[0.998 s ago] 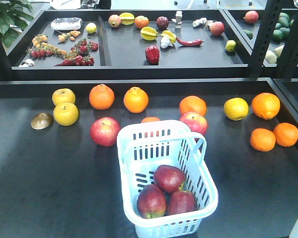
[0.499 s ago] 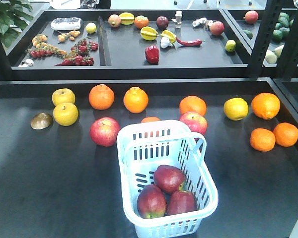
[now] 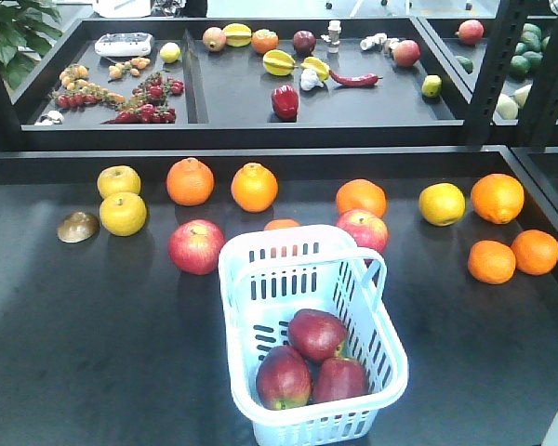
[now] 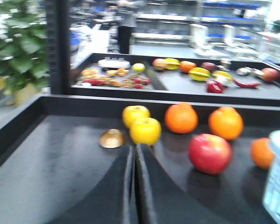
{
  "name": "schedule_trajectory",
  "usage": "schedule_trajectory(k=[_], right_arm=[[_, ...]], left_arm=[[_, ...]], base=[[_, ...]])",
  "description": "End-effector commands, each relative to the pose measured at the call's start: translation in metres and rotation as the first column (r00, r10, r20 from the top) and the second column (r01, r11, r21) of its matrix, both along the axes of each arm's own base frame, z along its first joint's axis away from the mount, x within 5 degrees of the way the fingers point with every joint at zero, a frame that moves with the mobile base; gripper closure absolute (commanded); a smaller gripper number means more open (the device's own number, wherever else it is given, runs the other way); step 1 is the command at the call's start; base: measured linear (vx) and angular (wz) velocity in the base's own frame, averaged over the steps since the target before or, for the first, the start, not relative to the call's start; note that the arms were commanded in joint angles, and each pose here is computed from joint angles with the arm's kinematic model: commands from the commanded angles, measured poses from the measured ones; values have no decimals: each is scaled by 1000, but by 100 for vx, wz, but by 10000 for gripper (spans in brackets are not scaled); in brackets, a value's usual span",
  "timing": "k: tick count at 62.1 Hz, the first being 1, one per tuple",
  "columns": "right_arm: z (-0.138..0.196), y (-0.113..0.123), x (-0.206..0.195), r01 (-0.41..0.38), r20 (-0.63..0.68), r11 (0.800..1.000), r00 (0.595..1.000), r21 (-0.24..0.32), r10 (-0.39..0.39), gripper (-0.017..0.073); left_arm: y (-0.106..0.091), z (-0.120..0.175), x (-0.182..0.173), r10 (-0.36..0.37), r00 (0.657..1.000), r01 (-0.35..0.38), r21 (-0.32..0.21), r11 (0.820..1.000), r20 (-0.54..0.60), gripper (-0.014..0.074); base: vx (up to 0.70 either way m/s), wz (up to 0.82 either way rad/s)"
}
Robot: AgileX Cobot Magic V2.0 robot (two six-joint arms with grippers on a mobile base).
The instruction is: Pick three apples into basket with both arms
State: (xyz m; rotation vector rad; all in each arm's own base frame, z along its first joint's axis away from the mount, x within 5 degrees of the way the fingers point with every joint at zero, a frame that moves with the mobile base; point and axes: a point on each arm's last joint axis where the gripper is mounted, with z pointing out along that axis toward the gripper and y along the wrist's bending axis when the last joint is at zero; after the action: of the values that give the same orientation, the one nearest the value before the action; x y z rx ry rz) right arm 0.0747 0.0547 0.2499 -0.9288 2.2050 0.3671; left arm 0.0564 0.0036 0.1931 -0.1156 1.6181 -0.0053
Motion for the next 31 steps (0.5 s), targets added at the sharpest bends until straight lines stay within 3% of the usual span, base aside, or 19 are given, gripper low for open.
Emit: schedule_trajectory(k=[1,13,31], right_arm=[[11,1,4,15,55,999,998,36,-17,568],[11,1,4,15,55,999,998,36,-17,568],[11,1,4,15,55,999,998,36,-17,568]], left_arm=[[-1,16,-2,-28,993,26,18,1000,117,599],[-2,16,-2,-25,992,32,-53,998,121,599],[-2,15,-2,-26,993,32,-49,998,114,599]], base=[[0,0],[0,0],[0,0]])
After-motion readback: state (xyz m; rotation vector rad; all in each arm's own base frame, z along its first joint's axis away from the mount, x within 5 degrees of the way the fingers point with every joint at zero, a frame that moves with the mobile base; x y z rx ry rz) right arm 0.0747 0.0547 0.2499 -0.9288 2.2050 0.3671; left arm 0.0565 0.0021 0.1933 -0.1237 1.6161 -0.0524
